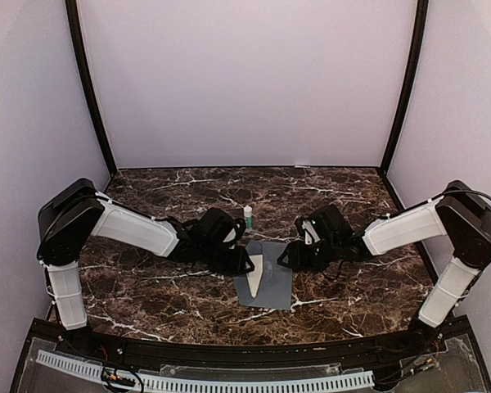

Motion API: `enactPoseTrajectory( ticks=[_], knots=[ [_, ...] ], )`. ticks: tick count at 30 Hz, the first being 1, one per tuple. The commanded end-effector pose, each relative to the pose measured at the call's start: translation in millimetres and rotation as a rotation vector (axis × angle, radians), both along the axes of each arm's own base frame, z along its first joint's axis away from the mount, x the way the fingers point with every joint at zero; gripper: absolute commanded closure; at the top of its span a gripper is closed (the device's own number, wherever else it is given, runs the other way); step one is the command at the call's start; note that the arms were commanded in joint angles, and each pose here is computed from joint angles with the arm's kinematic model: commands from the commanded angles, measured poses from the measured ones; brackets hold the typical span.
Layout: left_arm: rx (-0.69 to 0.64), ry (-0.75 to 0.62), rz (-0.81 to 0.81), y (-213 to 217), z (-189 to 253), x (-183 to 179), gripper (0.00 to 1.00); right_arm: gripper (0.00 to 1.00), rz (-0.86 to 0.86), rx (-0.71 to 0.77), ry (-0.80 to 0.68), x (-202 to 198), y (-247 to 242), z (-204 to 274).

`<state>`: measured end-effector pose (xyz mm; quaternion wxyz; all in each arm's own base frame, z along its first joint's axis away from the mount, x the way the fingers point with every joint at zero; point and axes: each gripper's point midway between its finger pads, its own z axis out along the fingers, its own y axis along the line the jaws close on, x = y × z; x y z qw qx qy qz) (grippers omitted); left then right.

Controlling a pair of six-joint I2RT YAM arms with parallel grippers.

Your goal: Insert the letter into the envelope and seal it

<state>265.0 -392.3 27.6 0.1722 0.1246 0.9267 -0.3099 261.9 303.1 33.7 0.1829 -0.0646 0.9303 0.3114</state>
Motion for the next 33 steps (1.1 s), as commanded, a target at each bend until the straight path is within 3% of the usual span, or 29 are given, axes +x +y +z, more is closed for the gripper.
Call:
enactPoseTrajectory(
  ticks=[1, 15, 33],
  knots=[
    [0.023, 0.000, -0.020, -1, -8, 0, 0.74, 0.43, 0.030, 0.017, 0.004, -1, 9, -3],
    [0.021, 0.000, -0.042, -10, -16, 4, 0.87, 0.44, 0.051, 0.031, 0.010, -1, 17, -3],
    [-0.027, 0.034, -0.069, -21, -23, -1, 0.90, 0.45, 0.075, 0.040, 0.011, -1, 29, -4]
  ],
)
